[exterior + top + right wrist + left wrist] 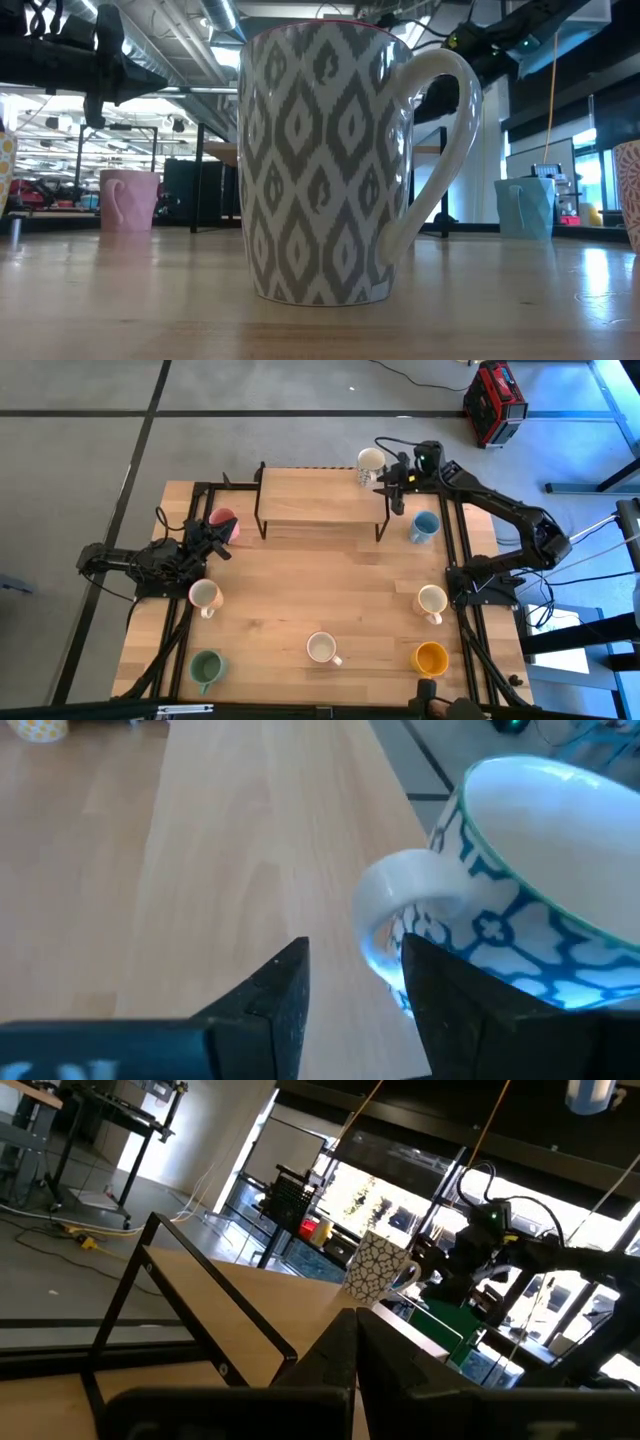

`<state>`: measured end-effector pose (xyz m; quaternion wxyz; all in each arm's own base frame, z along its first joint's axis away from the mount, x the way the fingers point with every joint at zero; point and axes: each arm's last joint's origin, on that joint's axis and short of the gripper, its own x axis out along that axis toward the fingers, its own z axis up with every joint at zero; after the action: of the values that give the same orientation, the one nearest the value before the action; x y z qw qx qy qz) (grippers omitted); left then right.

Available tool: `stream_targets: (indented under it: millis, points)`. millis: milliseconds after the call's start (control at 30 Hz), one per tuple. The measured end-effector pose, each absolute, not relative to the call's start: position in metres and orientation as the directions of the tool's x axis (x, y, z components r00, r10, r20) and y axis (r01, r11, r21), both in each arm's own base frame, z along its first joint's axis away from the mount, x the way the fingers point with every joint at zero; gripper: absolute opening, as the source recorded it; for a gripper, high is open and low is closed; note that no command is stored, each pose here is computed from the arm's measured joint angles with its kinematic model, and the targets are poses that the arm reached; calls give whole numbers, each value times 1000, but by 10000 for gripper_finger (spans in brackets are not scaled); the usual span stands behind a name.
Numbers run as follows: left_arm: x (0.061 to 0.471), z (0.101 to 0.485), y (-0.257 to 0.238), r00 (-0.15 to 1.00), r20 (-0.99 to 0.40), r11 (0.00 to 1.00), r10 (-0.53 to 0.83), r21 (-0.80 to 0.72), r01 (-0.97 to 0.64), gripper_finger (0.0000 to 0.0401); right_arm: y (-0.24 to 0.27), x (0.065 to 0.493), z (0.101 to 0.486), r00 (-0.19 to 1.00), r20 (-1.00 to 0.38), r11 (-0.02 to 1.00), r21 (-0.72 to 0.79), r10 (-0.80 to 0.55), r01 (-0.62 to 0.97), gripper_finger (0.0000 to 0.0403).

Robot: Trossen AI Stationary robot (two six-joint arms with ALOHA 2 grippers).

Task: Place coffee mugs
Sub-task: Put the gray patterned mug on the shelf

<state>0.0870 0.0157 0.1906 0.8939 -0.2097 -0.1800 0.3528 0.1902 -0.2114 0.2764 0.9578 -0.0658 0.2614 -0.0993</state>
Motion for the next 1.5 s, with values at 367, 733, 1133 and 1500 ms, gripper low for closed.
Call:
stream_targets:
  millis: [367, 733, 1133, 1500]
  points:
    - [87, 191, 16, 685, 179, 663, 706, -506, -551, 0, -187, 167, 299, 787, -527, 947, -201, -320, 251, 150]
    - [86, 197, 15, 694, 227, 674, 683, -563, -479, 0, -114, 167, 336, 902, -417, 994, -49, -113, 102, 150]
    - [90, 199, 11, 789, 270, 732, 552, -609, -304, 0, -30, 198, 333, 868, -463, 983, 46, 180, -179, 150]
    - [97, 191, 8, 871, 204, 791, 446, -545, -278, 0, 44, 227, 311, 796, -568, 973, 202, 207, -109, 150]
